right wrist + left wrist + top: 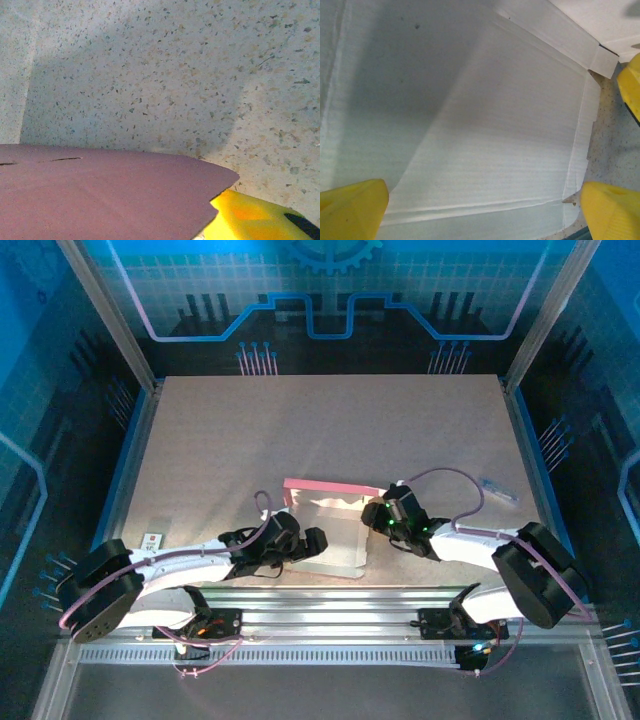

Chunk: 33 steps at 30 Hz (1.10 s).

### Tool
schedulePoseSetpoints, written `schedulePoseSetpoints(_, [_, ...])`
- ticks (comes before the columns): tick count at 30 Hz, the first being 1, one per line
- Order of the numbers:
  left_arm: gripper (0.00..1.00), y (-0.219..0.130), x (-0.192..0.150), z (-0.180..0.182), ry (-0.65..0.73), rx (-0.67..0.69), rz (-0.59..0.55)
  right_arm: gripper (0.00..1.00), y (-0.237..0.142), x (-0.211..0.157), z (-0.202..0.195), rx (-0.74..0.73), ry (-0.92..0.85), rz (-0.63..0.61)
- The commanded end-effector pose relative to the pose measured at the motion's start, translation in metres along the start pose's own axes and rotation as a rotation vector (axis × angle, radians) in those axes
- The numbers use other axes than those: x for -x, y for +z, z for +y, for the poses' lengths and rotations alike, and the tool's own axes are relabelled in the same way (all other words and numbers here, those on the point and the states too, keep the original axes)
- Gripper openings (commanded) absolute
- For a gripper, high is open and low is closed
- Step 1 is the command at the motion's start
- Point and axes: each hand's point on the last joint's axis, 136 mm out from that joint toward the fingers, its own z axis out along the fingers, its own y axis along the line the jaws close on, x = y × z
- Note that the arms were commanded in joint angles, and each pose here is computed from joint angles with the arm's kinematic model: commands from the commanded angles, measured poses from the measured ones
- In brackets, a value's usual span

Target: Fold the paper box

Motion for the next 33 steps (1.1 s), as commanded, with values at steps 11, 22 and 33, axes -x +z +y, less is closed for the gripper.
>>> schedulePoseSetpoints(11, [0.99,0.006,-0.016,0.014,-0.019,0.037,0.039,0.45,0.011,0.008,0.001,-0.021,-0.021,-0.009])
schedulePoseSetpoints(22, [0.99,0.01,-0.016,0.009,-0.007,0.038,0.05,0.46,0.011,0.013,0.015,0.046,-0.046,-0.017])
schedulePoseSetpoints(33, [0.99,0.019,-0.022,0.002,0.004,0.04,0.072,0.43,-0.009,0.028,0.03,0.094,-0.098,-0.082])
